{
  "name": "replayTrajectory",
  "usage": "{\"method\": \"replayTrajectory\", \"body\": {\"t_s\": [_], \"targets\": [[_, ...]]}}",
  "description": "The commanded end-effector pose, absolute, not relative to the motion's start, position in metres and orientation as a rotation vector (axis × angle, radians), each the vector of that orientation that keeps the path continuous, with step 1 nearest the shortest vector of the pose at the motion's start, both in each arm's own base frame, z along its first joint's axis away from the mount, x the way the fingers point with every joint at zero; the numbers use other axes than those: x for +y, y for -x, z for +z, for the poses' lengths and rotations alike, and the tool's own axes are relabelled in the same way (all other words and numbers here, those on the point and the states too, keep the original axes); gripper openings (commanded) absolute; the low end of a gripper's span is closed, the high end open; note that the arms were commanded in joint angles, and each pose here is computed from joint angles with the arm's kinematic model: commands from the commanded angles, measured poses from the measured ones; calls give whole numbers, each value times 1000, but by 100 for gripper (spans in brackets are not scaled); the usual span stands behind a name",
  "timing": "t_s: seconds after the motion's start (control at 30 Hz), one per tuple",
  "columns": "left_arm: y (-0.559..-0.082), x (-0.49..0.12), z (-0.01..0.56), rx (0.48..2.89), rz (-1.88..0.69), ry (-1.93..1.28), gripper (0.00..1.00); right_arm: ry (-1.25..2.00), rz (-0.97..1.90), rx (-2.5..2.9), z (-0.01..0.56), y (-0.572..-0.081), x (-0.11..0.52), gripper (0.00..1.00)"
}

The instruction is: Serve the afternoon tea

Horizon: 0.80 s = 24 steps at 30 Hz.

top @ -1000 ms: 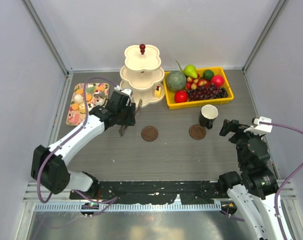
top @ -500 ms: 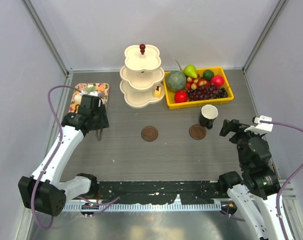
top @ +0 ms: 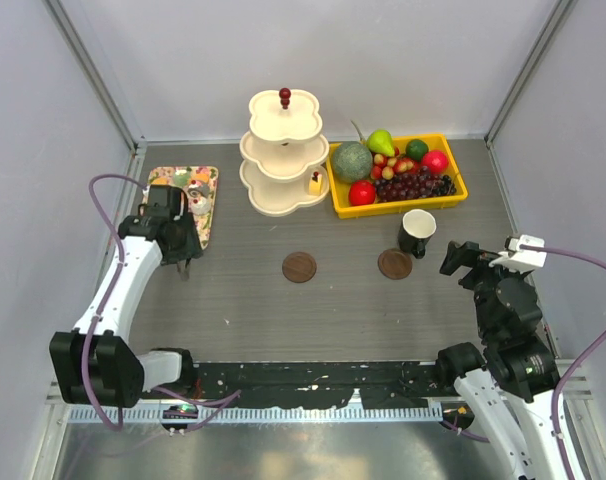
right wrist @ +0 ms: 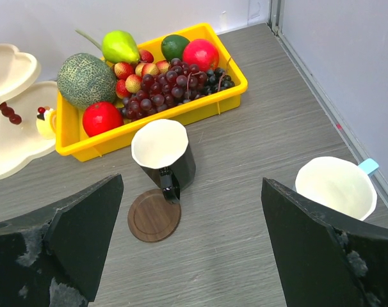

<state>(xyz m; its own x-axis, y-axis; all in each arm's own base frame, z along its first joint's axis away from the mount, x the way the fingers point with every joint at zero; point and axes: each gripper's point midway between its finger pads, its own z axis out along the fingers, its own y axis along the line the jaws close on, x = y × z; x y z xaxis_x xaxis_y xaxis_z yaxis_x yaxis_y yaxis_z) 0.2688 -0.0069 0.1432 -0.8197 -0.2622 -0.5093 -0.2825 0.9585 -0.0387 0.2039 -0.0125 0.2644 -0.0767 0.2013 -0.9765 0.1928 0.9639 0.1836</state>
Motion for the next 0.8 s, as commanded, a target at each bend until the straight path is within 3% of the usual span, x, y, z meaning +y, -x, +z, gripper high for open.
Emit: {"method": "replayTrajectory", "body": {"t_s": [0.0,0.77], "targets": [[-289,-6,158,2531,16,368,52,-311,35,1596,278,-205,-11,96],[-330,19,135,2585,79,421,55,-282,60,1599,277,-209,-5,96]]}}
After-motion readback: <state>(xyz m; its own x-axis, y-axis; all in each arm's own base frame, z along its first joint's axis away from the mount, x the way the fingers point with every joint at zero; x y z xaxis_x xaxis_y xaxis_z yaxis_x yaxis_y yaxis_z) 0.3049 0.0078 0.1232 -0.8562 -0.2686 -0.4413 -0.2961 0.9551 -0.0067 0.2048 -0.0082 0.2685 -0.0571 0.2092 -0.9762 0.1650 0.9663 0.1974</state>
